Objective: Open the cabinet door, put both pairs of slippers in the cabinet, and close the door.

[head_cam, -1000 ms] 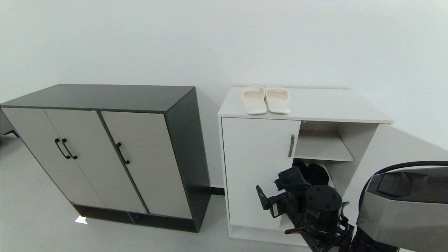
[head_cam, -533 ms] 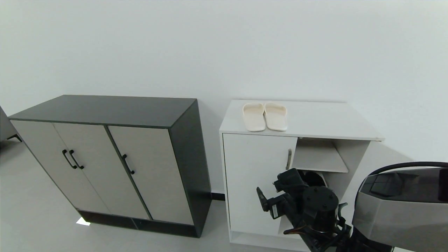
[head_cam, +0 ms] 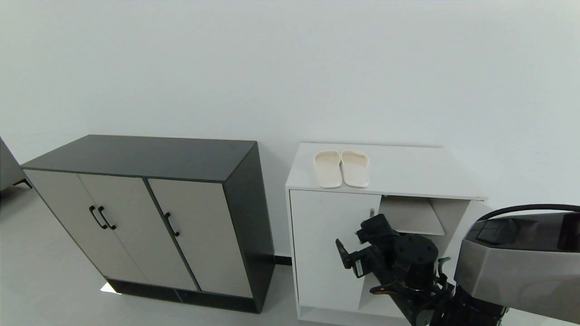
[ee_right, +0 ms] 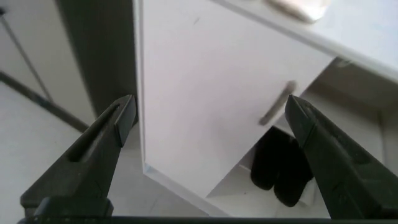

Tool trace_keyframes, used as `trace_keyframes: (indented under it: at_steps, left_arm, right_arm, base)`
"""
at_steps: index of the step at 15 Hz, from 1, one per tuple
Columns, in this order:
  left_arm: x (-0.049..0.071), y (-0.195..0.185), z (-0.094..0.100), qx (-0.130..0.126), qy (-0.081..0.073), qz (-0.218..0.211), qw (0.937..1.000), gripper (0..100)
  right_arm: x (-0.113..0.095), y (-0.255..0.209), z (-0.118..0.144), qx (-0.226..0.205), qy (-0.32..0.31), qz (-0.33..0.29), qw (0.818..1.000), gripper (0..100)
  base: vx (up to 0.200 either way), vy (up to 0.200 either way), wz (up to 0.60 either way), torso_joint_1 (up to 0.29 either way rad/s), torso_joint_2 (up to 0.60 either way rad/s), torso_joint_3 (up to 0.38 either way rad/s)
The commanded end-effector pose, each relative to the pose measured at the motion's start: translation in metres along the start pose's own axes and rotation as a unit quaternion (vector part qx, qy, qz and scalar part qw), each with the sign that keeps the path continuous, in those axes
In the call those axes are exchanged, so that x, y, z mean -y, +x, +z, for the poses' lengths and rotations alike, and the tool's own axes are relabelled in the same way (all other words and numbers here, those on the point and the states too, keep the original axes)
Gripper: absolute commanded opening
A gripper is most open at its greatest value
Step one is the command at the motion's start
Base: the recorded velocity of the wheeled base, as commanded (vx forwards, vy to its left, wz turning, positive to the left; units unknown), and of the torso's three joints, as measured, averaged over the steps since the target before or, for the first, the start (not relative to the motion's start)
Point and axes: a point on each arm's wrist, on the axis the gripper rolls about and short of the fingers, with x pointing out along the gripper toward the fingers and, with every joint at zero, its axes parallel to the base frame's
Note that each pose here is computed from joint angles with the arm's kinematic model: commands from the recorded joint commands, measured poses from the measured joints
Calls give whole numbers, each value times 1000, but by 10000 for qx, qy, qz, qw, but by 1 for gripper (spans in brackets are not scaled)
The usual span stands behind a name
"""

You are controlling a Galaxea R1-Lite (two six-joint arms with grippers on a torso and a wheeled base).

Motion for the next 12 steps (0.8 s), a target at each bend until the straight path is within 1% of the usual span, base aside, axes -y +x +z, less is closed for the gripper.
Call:
trace_keyframes:
  at_steps: [1, 4, 5, 6, 7, 10, 12]
  left_arm:
    - [0, 0, 0, -6, 3, -7, 10000, 0]
    - [0, 0, 0, -6, 11, -7, 10000, 0]
    - [0, 0, 0, -6, 11, -7, 10000, 0]
    - [0, 0, 0, -6, 3, -7, 10000, 0]
    - [0, 0, 0, -6, 11, -7, 10000, 0]
    - [0, 0, 0, -6, 18, -7, 10000, 0]
    - [0, 0, 0, -6, 18, -7, 10000, 0]
  right_arm:
    - [0, 10, 29, -26, 158, -279, 9995, 100]
    - [-5, 13, 87, -735, 926, -414, 9921, 100]
    - [-7, 13, 103, -847, 1219, -611, 9870, 100]
    - [-7, 14, 114, -783, 1502, -802, 9823, 100]
    - [-7, 15, 117, -731, 1596, -857, 9807, 100]
    - [-9, 17, 109, -747, 1558, -895, 9809, 100]
    - [-11, 20, 98, -633, 1353, -973, 9840, 100]
  base:
    - [0, 0, 0, 139, -339, -173]
    - [0, 0, 0, 12, -28, -20]
    - [0, 0, 0, 0, 0, 0]
    - [0, 0, 0, 0, 0, 0]
    - [0, 0, 0, 0, 0, 0]
    - [0, 0, 0, 0, 0, 0]
    - [200, 0, 0, 2, -5, 2]
